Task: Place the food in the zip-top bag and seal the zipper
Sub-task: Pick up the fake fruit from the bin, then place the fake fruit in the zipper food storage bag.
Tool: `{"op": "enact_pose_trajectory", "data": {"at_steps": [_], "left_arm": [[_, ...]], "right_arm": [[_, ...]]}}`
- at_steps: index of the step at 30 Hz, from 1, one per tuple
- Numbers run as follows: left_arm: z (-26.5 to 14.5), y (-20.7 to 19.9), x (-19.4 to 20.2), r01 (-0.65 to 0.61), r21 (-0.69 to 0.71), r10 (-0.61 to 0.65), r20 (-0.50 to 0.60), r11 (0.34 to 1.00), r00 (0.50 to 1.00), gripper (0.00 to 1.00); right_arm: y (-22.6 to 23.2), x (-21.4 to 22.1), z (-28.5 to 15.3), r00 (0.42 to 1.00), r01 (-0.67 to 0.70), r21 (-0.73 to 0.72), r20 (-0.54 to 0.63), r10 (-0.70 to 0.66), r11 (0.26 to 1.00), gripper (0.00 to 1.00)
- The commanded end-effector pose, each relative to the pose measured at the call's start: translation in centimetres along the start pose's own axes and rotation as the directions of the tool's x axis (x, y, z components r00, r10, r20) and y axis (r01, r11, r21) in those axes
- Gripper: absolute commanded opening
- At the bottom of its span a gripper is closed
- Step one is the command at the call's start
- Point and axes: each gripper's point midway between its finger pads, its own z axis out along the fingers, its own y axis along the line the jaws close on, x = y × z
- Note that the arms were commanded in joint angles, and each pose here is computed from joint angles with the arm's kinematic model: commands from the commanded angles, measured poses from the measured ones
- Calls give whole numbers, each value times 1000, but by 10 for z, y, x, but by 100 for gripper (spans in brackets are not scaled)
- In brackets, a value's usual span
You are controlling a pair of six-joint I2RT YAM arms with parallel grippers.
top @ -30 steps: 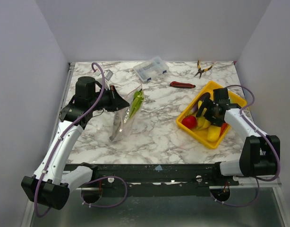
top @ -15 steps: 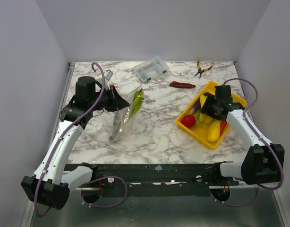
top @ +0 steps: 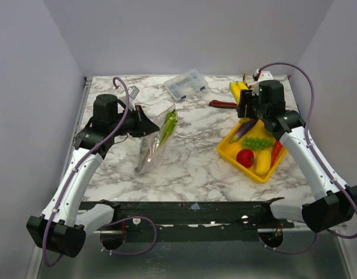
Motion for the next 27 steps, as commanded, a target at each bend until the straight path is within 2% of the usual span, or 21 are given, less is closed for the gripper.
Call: {"op": "enact_pose_trajectory", "data": {"at_steps": [1,4,6,7,12,15,18,20,27], "left_arm": [[0,-3,-1,-7,25,7,3,1000,1000,0],[1,-2,-1,-5,23,5,1,1000,1000,0],[2,-3,-1,-2,27,2,-4,1000,1000,0],[2,-2,-1,0,28,1,-6,1000,1000,0],[4,1,0,2,16,-2,-8,1000,1000,0],[4,1,0,2,16,-2,-9,1000,1000,0],[4,1,-1,1,14,-1,-8,1000,1000,0],[4,-1,-1,4,20,-4,-11,1000,1000,0],[5,-1,-5,23,7,-23,-9,1000,1000,0]], "right_arm": [[37,-35,-20,980,177,-162,123,-159,971,22],[77,-48,-40,908,392,-270,269,-322,879,21],[101,-50,-51,816,549,-269,377,-438,792,21],[113,-52,-58,762,620,-260,425,-488,741,21],[144,-81,-78,562,781,-129,571,-599,611,21],[157,-90,-86,433,857,-34,588,-683,514,22],[166,-88,-91,256,929,88,551,-794,360,22],[168,-92,-95,166,938,177,527,-834,298,20],[193,-92,-116,-81,931,343,518,-851,121,18]]}}
